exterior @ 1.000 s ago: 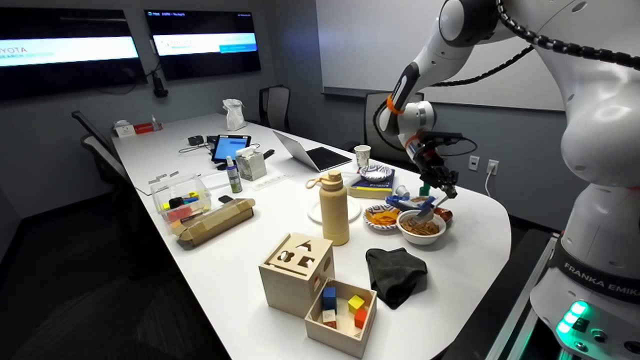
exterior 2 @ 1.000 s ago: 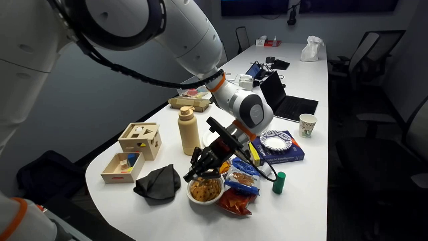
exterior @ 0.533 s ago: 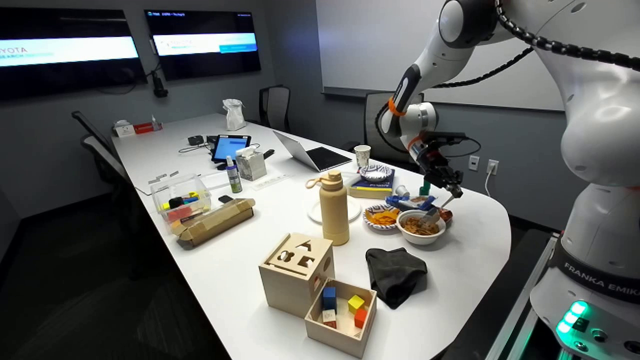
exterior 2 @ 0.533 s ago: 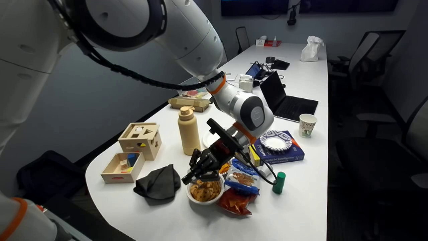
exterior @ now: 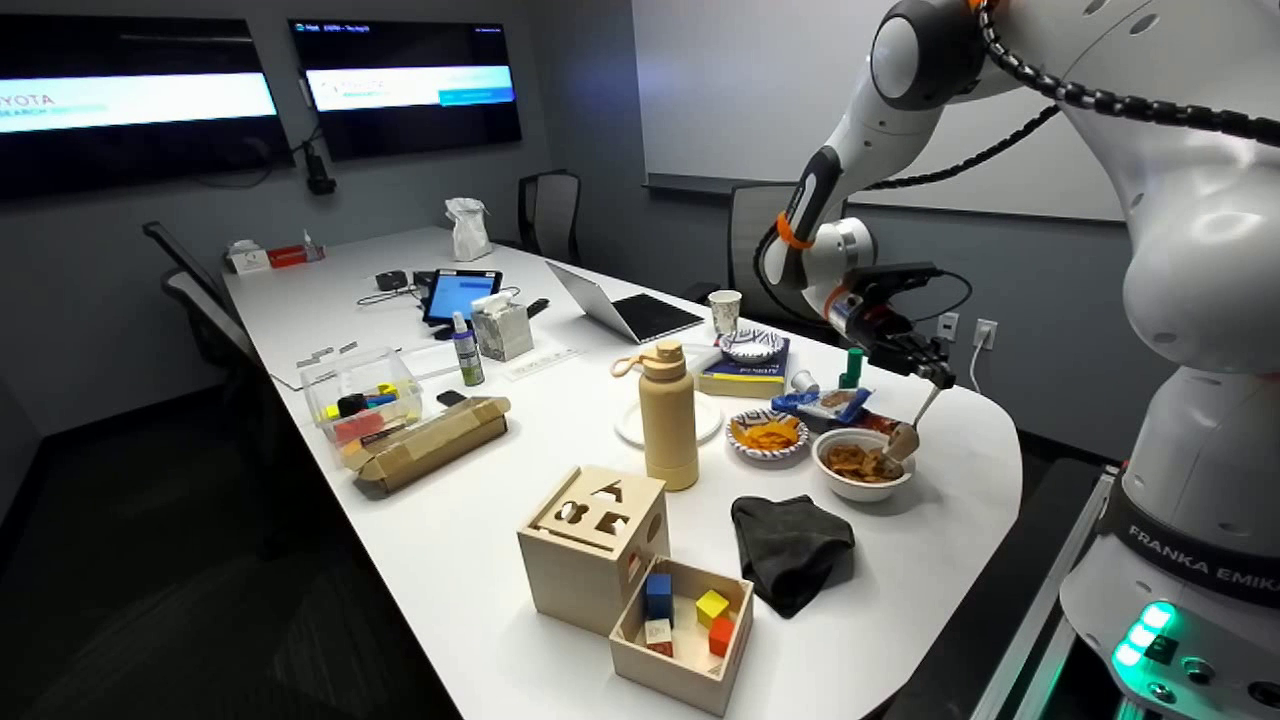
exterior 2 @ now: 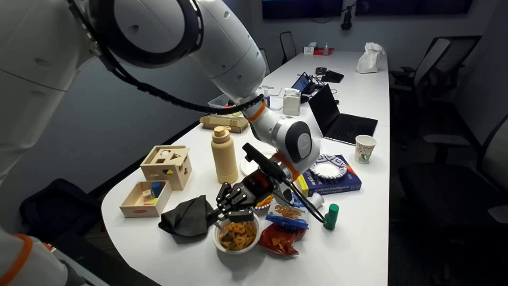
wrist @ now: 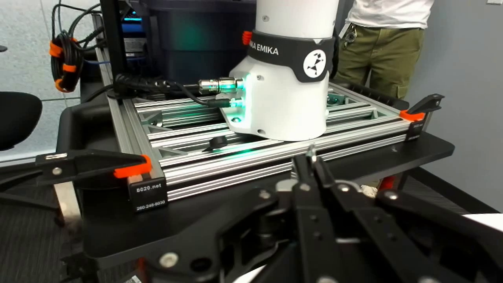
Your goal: Use the cake slicer to stir in the bowl closest to you
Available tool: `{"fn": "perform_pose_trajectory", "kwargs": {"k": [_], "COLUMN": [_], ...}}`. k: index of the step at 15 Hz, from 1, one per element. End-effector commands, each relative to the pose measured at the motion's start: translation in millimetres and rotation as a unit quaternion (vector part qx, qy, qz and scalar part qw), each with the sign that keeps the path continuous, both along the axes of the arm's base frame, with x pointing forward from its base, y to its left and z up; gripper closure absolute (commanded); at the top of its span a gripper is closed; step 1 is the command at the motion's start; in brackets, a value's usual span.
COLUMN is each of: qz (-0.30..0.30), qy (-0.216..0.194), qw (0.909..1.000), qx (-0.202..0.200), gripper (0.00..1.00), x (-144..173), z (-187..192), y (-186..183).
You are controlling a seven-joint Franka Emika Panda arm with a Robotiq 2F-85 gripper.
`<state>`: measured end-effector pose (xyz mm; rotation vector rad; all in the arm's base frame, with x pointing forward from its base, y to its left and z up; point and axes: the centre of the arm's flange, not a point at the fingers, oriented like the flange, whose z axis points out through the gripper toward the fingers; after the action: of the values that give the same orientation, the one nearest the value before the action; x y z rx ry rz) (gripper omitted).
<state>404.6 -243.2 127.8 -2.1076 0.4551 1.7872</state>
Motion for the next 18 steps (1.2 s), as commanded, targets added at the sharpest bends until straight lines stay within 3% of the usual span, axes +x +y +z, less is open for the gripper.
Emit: {"fn": "perform_pose_trajectory", "kwargs": {"k": [1,9,13,18], "qz": [-0.002,-0.017,-0.028,-0.059], "qy": [-0.026,-0.117,-0.186,-0.266], "qw": [0.9995,0.9928,0.9822,0.9622], "qx": [0.017,0.016,0.009,0.013], "gripper": [0.99,0.99,0.99,0.99], "x": [-2.7,0.4,20.3,54.8], "z": [11.2,47.9,57.9,53.3], "y": [-0.1,-14.1,-8.4,6.5]}}
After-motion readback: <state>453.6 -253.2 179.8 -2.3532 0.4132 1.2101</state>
